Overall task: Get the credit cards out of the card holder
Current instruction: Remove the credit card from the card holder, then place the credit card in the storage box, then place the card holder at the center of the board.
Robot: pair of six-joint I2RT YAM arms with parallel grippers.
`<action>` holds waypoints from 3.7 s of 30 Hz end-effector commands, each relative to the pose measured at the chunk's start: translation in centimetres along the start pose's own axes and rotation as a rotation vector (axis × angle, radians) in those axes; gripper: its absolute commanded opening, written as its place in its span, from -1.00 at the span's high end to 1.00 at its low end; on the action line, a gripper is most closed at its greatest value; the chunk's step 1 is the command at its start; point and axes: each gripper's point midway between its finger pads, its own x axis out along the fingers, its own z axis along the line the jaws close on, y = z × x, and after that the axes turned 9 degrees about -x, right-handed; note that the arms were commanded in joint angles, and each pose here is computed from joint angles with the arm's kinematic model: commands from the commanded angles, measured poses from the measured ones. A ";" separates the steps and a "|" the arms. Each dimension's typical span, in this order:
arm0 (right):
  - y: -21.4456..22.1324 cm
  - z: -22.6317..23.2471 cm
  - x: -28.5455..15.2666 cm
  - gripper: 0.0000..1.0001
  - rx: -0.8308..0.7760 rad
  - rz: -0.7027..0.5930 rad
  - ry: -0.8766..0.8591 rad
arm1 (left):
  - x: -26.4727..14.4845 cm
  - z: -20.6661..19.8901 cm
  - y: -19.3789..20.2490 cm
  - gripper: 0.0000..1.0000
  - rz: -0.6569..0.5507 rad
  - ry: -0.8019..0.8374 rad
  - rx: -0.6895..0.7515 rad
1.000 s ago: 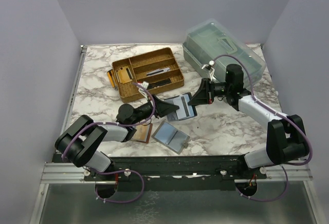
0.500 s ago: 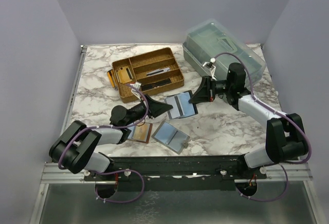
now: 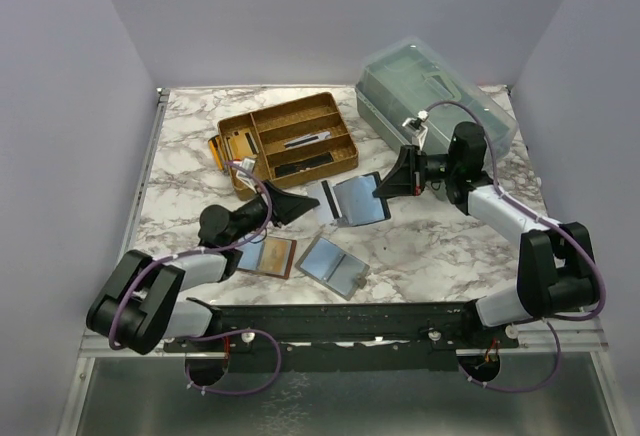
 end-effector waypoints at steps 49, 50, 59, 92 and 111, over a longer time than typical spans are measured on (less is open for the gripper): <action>1.6 0.0 -1.4 1.00 -0.230 0.037 -0.068 | 3.9 24.4 -20.8 1.00 0.915 -0.906 1.045; 1.6 -0.1 -1.4 1.00 -0.228 0.037 -0.065 | 4.1 24.6 -20.6 1.00 0.924 -0.892 1.049; 1.8 -0.4 -1.4 1.00 -0.212 0.036 -0.071 | 5.9 26.3 -20.4 1.00 0.938 -0.834 1.070; 1.2 -0.3 -2.7 1.00 -0.219 0.007 -0.048 | 9.6 15.9 -24.0 0.41 0.401 -0.925 0.888; 3.1 -4.2 -1.0 1.00 -0.121 0.072 0.075 | 0.0 4.3 -8.1 -0.98 -0.075 -0.327 0.000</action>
